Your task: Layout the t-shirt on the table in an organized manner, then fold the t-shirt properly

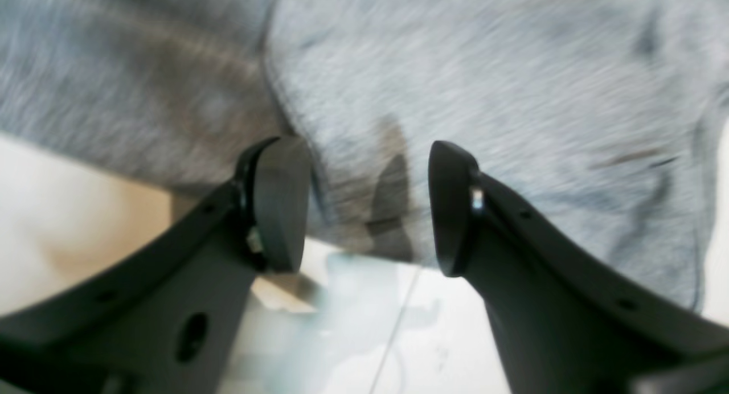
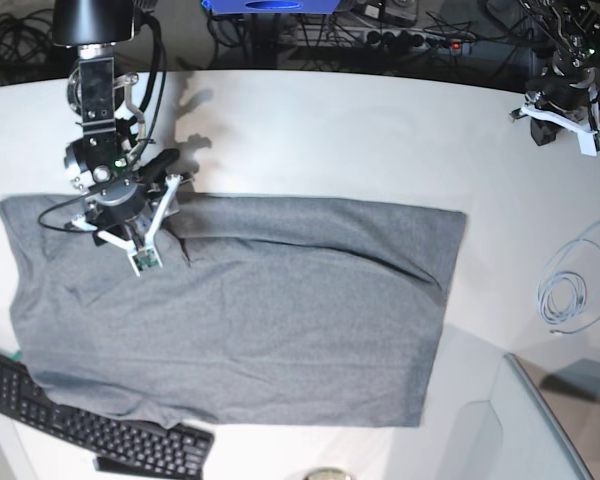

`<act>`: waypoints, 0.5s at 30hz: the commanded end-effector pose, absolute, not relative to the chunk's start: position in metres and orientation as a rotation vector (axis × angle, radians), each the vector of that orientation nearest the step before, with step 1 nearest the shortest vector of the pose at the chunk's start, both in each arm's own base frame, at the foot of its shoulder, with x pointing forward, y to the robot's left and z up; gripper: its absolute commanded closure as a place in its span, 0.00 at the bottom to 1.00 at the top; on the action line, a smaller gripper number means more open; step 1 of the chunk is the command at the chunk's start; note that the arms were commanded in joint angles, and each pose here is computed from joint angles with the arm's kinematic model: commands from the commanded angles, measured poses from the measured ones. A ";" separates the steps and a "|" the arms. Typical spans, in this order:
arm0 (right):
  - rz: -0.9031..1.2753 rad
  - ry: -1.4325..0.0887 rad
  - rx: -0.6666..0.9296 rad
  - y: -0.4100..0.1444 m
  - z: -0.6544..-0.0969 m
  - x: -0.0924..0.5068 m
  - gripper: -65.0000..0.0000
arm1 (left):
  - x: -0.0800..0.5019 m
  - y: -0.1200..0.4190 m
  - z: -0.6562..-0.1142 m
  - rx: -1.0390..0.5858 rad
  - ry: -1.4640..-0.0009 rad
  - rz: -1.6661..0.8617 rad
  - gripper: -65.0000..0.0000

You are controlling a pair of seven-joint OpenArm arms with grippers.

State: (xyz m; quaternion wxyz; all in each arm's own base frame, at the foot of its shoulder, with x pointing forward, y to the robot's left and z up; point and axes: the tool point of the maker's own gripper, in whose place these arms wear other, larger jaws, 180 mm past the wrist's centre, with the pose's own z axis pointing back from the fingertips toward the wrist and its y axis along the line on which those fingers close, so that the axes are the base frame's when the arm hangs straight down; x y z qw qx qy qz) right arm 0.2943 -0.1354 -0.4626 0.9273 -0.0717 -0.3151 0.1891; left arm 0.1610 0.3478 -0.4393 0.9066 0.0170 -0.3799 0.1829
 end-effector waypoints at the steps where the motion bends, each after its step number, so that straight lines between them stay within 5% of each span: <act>1: 0.382 -0.668 -0.154 -0.136 -0.458 0.299 0.62 | 0.167 0.355 -0.427 0.050 -0.830 0.368 1.00; 4: 0.383 -0.669 -0.158 -0.136 -0.457 0.301 0.92 | 0.167 0.354 -0.428 0.048 -0.829 0.368 1.00; 15: 0.382 -0.695 -0.159 -0.133 -0.448 0.312 0.99 | 0.167 0.354 -0.428 0.048 -0.829 0.368 1.00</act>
